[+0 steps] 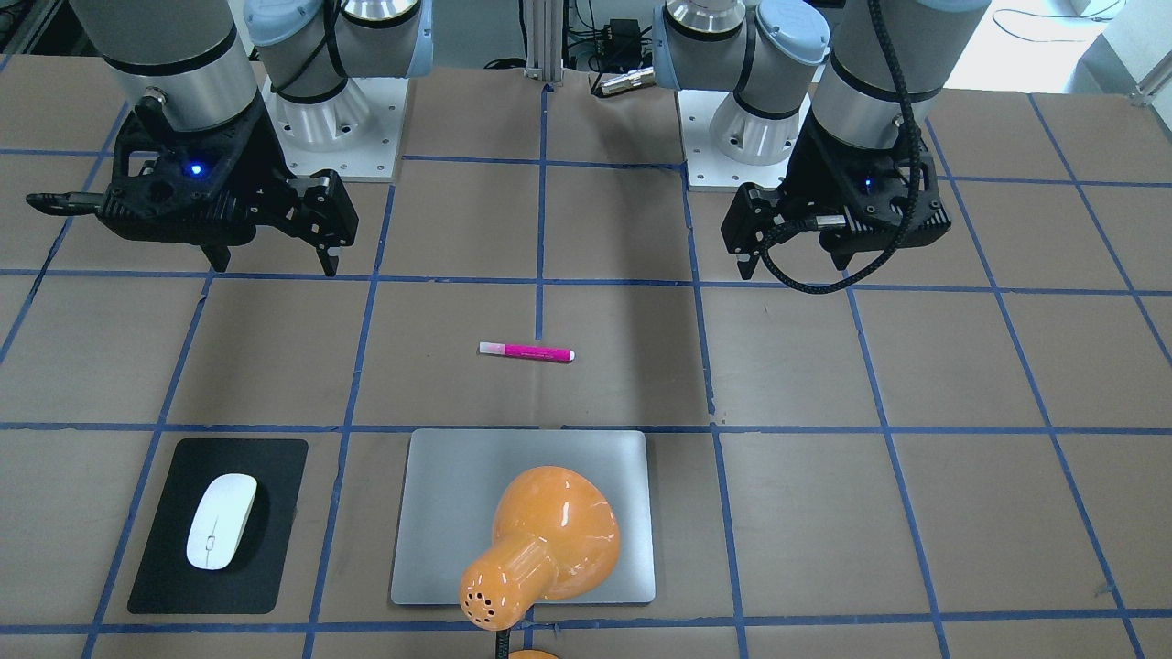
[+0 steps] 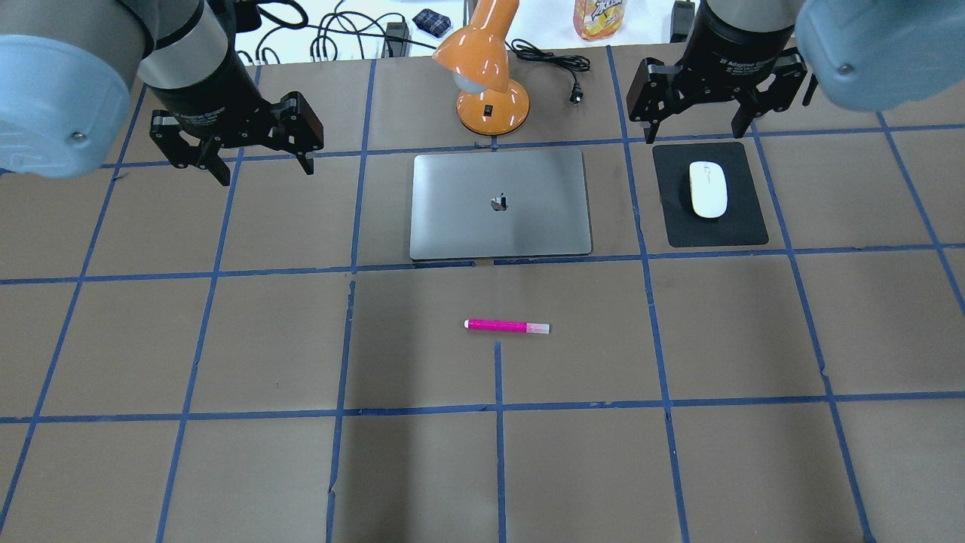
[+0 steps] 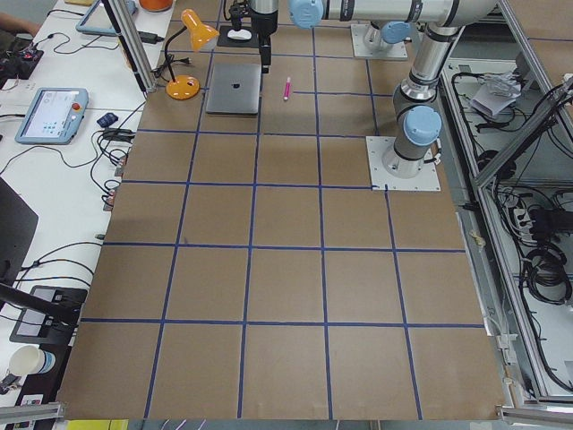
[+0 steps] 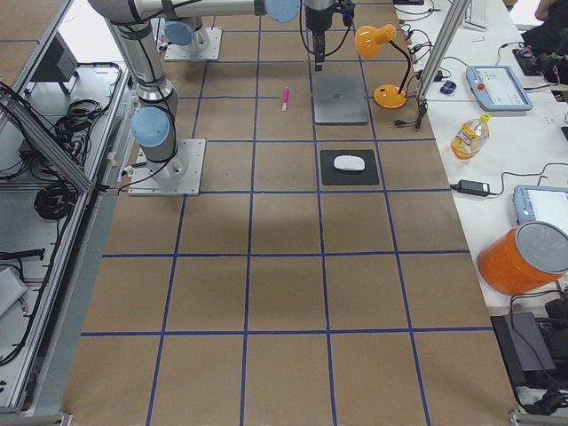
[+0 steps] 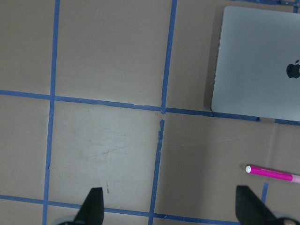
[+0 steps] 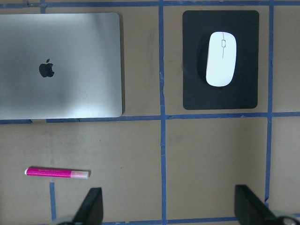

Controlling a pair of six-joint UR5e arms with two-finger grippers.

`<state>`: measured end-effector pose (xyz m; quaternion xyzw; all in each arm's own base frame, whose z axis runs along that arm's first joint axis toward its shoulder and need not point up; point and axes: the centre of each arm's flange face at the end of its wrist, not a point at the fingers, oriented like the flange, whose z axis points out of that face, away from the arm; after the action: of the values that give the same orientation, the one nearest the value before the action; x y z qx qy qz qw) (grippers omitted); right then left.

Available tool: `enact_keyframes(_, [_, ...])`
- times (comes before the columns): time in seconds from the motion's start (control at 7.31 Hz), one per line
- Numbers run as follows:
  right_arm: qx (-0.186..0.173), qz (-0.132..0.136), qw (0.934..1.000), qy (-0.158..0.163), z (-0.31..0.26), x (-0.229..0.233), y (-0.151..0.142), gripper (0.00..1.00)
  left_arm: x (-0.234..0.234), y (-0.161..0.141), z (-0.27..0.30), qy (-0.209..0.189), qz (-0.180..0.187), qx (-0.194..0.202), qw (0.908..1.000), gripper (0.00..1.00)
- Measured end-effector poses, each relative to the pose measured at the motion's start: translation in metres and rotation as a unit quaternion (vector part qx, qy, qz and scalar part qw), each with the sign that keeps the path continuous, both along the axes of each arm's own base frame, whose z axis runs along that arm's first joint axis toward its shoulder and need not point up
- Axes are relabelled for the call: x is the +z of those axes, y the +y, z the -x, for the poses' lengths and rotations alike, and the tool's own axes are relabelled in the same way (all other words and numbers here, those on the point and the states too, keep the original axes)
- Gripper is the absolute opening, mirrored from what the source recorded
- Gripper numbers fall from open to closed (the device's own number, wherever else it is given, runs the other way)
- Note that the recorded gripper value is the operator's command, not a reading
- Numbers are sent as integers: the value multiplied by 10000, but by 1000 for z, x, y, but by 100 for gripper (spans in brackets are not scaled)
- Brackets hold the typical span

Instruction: Place pen and mouse around notebook

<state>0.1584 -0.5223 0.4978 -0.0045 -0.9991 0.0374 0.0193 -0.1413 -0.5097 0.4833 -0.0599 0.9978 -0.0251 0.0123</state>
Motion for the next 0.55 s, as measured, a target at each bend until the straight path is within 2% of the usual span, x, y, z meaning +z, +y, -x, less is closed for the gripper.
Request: enact_keyframes(0.55, [-2,2,10000,0,0,0,0,100,10,6,-1,-4,79,14,10000,100])
